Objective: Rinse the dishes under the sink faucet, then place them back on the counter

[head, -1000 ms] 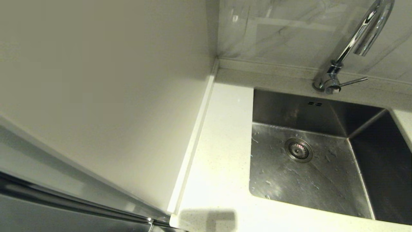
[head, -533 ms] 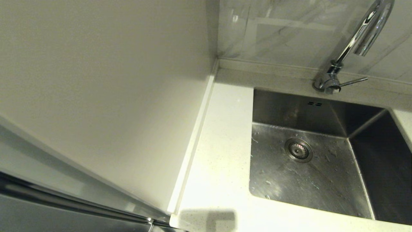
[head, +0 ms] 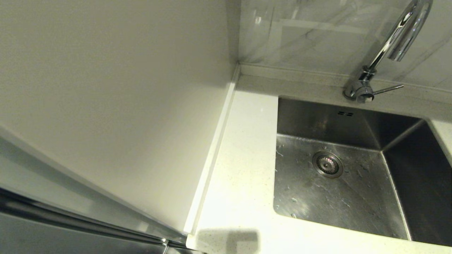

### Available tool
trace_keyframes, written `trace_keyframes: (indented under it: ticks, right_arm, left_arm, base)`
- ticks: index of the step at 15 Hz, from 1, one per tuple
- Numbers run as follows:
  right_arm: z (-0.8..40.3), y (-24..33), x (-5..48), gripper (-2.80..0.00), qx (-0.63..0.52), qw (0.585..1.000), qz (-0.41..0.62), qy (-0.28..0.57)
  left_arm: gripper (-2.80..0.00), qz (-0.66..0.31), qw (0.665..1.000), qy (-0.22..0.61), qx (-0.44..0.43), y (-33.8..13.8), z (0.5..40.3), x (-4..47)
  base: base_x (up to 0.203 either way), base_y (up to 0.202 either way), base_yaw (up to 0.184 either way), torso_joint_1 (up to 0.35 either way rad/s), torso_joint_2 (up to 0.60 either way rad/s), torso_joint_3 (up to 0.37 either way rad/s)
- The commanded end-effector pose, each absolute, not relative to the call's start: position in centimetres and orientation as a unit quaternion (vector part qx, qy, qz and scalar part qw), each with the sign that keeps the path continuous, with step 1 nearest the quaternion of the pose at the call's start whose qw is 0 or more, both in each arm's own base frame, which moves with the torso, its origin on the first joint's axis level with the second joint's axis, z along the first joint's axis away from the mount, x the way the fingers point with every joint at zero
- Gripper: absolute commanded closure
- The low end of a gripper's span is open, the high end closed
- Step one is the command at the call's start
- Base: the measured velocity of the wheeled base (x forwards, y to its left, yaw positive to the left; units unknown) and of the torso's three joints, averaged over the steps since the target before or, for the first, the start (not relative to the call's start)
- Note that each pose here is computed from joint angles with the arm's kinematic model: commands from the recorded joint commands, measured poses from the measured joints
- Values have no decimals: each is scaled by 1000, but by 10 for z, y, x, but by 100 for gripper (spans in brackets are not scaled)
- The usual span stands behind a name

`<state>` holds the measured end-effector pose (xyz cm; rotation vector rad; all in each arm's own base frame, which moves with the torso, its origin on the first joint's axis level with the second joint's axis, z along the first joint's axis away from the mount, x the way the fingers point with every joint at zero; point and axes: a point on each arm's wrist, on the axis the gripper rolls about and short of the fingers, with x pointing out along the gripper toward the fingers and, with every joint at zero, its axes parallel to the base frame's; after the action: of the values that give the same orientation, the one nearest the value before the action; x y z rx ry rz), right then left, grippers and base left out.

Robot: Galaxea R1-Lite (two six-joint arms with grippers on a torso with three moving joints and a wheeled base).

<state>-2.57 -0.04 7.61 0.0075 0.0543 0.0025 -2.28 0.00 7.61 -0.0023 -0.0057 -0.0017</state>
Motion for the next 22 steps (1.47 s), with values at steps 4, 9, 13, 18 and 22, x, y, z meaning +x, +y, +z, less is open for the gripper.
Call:
trace_keyframes:
  ticks: [4,9,13,18,22]
  right_arm:
    - [76,0,-26,0,7,1000,-1,27]
    - [76,0,-26,0,7,1000,-1,27]
    - [76,0,-26,0,7,1000,-1,27]
    - [76,0,-26,0,7,1000,-1,27]
    - [76,-1,-26,0,9,1000,-2,27]
  left_arm:
    - [0,-1,1000,-2,-2,0,75,-23]
    - [0,-1,1000,-2,-2,0,75,-23]
    - [0,-1,1000,-2,-2,0,75,-23]
    - [0,-1,1000,-2,-2,0,75,-23]
    - [0,-1,1000,-2,-2,0,76,-23]
  base:
    - [0,0,0,0,0,0]
    - [0,0,0,0,0,0]
    - [0,0,0,0,0,0]
    - [0,0,0,0,0,0]
    - [0,0,0,0,0,0]
